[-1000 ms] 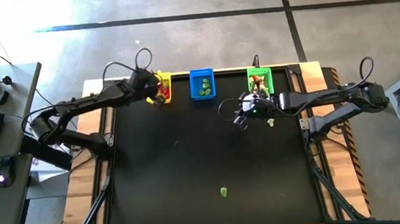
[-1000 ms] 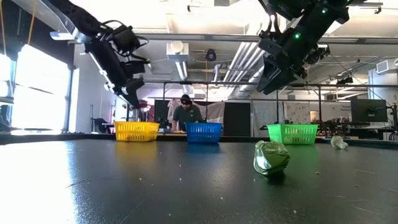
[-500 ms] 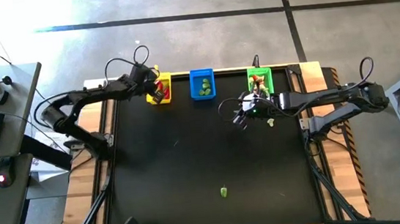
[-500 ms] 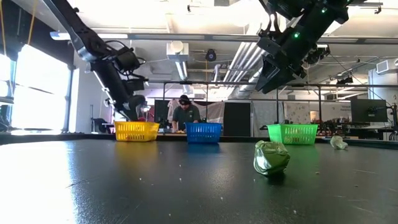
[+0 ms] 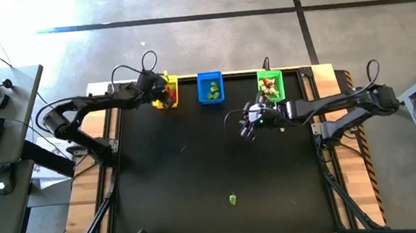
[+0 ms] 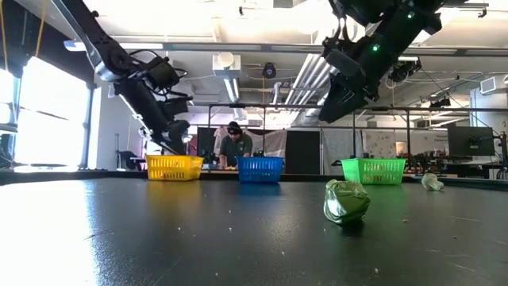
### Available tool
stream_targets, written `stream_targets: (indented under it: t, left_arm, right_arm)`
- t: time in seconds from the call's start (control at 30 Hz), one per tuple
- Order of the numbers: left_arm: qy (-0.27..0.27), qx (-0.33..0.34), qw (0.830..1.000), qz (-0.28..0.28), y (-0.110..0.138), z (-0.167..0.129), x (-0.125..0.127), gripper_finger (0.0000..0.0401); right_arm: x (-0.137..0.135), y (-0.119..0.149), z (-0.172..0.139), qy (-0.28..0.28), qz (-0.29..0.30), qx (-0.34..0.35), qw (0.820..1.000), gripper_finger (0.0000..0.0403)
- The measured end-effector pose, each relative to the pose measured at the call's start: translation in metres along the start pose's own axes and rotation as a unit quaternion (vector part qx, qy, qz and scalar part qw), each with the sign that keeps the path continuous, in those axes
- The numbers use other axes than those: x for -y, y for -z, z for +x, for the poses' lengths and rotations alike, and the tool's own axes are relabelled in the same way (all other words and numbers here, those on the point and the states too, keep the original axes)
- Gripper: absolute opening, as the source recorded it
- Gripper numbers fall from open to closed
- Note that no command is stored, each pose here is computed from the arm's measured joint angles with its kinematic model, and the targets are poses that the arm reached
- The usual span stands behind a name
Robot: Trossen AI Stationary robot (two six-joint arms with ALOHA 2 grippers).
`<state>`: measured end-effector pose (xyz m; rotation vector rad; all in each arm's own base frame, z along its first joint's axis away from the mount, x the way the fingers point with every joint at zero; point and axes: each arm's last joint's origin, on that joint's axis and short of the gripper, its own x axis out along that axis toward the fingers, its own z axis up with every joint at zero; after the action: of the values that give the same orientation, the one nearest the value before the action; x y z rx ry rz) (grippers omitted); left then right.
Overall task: Sort produce into baskets
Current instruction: Put the green chili pepper into the blue bin
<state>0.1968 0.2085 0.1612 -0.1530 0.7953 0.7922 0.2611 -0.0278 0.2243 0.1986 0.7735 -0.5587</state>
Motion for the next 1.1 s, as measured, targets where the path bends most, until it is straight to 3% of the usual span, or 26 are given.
stream_targets:
  t: [0.23,0.4,0.6,0.7,0.87,1.1]
  left_arm:
    - [0.031,0.079,0.996,0.022,0.001,-0.011,0.030,0.0126]
    - [0.074,0.150,0.985,0.034,0.006,-0.027,0.060,0.0126]
    - [0.128,0.230,0.963,0.057,0.010,-0.051,0.090,0.0126]
    - [0.148,0.240,0.957,0.069,0.010,-0.058,0.101,0.0126]
    - [0.165,0.237,0.953,0.096,0.014,-0.061,0.114,0.0126]
    - [0.153,0.241,0.951,0.115,0.016,-0.064,0.121,0.0126]
  right_arm:
    - [-0.038,0.013,0.012,-0.057,-0.049,-0.007,0.997,0.0215]
    - [-0.066,0.026,0.009,-0.115,-0.035,-0.033,0.992,0.0248]
    - [-0.116,0.047,-0.009,-0.228,-0.114,-0.008,0.967,0.0257]
    - [-0.140,0.063,-0.013,-0.262,-0.123,-0.009,0.957,0.0257]
    - [-0.173,0.074,-0.010,-0.277,-0.127,-0.025,0.952,0.0257]
    - [-0.201,0.080,-0.003,-0.256,-0.230,-0.091,0.934,0.0257]
